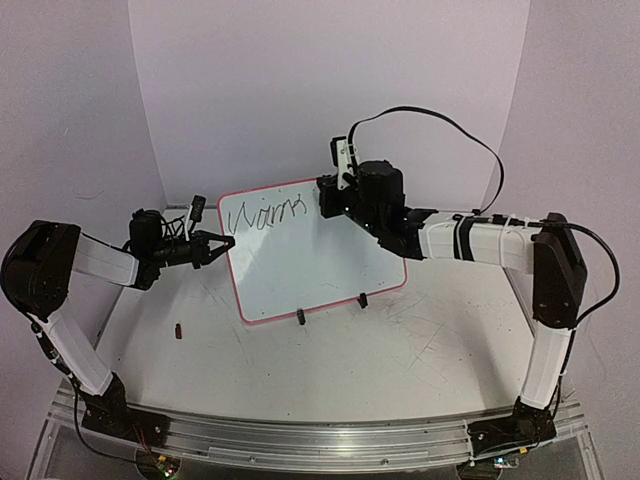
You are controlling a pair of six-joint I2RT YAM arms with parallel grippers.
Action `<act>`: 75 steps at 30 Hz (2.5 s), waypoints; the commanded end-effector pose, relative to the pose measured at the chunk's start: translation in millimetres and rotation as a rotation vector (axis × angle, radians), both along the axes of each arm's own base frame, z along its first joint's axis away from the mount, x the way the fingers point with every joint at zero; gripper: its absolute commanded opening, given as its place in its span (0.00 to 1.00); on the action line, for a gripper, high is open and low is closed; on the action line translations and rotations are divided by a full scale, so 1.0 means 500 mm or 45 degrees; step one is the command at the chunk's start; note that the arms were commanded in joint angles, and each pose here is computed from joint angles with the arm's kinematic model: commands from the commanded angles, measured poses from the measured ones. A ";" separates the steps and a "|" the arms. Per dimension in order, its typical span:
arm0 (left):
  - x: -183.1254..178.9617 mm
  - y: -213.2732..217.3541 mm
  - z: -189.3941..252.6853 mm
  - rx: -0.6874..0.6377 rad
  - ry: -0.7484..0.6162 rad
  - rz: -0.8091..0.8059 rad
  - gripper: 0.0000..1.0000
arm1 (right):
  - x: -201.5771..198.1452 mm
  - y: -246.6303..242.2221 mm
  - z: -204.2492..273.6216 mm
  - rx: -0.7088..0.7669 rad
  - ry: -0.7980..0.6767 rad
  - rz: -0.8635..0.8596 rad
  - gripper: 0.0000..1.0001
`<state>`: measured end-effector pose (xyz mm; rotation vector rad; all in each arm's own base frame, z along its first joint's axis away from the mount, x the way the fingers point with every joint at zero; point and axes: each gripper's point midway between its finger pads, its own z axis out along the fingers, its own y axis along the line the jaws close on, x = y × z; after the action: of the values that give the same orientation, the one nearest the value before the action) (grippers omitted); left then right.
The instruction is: Write a sentence on the whiteboard
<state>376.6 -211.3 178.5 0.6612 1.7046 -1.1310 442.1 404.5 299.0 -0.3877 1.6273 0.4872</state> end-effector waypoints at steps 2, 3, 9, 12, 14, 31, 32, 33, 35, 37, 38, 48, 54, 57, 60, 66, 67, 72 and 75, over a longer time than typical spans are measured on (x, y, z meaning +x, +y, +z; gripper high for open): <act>0.033 0.011 0.009 0.087 -0.150 0.084 0.00 | 0.018 0.005 0.055 0.033 -0.087 -0.025 0.00; 0.032 0.010 0.008 0.087 -0.149 0.084 0.00 | 0.021 0.004 0.056 0.034 -0.089 -0.029 0.00; 0.032 0.011 0.010 0.088 -0.153 0.084 0.00 | 0.031 0.010 0.050 0.037 -0.081 -0.026 0.00; 0.032 0.012 0.011 0.088 -0.155 0.087 0.00 | 0.037 0.011 0.046 0.034 -0.078 -0.031 0.00; 0.032 0.011 0.011 0.088 -0.154 0.086 0.00 | 0.039 0.013 0.042 0.030 -0.075 -0.035 0.00; 0.031 0.011 0.012 0.087 -0.156 0.085 0.00 | 0.028 0.000 -0.021 -0.026 0.007 -0.042 0.00; 0.031 0.011 0.013 0.087 -0.156 0.084 0.00 | 0.026 0.001 -0.027 -0.028 0.016 -0.039 0.00; 0.030 0.011 0.013 0.087 -0.157 0.083 0.00 | 0.025 0.000 -0.033 -0.030 0.025 -0.037 0.00; 0.030 0.011 0.013 0.087 -0.156 0.084 0.00 | 0.021 -0.001 -0.048 -0.036 0.048 -0.033 0.00; 0.030 0.011 0.013 0.087 -0.158 0.084 0.00 | 0.016 -0.005 -0.055 -0.035 0.063 -0.032 0.00; 0.030 0.011 0.012 0.088 -0.155 0.084 0.00 | 0.013 -0.007 -0.060 -0.037 0.072 -0.032 0.00; 0.032 0.011 0.013 0.087 -0.156 0.084 0.00 | -0.007 -0.027 -0.093 -0.059 0.123 -0.062 0.00; 0.033 0.010 0.010 0.088 -0.150 0.083 0.00 | -0.013 -0.046 -0.007 -0.009 -0.003 -0.086 0.00; 0.034 0.010 0.009 0.089 -0.149 0.083 0.00 | -0.031 -0.033 0.048 0.047 -0.077 -0.004 0.00; 0.033 0.010 0.009 0.088 -0.149 0.081 0.00 | -0.032 -0.007 0.064 0.063 -0.089 0.058 0.00; 0.032 0.011 0.012 0.088 -0.154 0.082 0.00 | -0.013 0.034 0.031 0.062 -0.035 0.111 0.00; 0.032 0.010 0.012 0.088 -0.154 0.082 0.00 | -0.010 0.035 0.028 0.061 -0.032 0.105 0.00; 0.033 0.009 0.010 0.088 -0.151 0.077 0.00 | -0.001 0.036 0.021 0.047 -0.026 0.084 0.00; 0.033 0.010 0.011 0.088 -0.152 0.079 0.00 | 0.003 0.036 0.008 0.034 -0.012 0.071 0.00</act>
<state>376.9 -211.7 179.2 0.6640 1.7045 -1.1310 438.8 419.2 289.5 -0.4418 1.6294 0.5386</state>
